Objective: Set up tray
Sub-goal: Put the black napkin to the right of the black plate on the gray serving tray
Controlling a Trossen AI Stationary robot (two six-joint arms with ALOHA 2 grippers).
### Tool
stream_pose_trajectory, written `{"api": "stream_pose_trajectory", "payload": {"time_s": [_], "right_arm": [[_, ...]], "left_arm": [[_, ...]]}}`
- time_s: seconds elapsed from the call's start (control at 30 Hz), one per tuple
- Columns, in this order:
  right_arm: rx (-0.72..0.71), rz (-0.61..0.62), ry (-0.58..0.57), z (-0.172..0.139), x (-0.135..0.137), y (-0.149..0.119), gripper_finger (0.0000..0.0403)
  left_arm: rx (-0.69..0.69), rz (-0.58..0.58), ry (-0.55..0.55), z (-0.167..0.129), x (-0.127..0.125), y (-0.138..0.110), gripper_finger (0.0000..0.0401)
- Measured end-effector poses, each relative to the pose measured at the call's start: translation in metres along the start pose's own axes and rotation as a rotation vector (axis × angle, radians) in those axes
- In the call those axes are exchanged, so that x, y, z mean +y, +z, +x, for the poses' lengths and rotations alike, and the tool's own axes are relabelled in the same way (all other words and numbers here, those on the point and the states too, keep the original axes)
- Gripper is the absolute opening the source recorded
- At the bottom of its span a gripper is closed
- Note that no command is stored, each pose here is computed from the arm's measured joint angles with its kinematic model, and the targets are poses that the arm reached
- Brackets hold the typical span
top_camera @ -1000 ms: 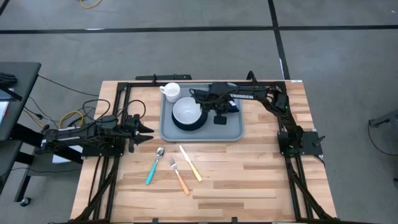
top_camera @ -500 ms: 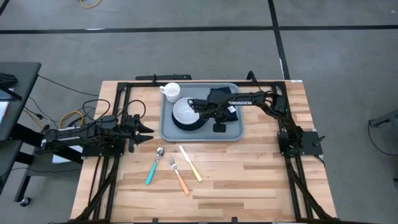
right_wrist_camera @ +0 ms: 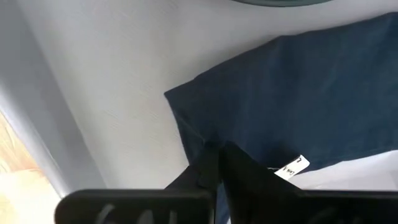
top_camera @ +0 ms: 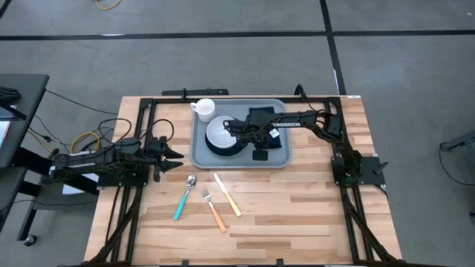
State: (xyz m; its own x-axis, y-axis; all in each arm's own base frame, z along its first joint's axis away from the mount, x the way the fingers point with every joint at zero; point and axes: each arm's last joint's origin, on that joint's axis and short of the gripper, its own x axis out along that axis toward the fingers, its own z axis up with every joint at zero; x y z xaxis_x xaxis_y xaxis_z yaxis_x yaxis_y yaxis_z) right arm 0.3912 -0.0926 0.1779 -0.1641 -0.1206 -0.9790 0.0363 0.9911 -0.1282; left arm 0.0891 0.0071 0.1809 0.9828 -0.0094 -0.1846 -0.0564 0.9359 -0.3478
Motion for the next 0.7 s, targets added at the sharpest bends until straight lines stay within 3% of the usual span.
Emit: {"api": "stream_pose_trajectory", "payload": {"time_s": [0.7], "right_arm": [[-0.016, 0.002, -0.004, -0.0002, 0.0020, 0.0020, 0.0169]], "left_arm": [[-0.001, 0.000, 0.001, -0.0001, 0.0000, 0.0002, 0.0156]]}}
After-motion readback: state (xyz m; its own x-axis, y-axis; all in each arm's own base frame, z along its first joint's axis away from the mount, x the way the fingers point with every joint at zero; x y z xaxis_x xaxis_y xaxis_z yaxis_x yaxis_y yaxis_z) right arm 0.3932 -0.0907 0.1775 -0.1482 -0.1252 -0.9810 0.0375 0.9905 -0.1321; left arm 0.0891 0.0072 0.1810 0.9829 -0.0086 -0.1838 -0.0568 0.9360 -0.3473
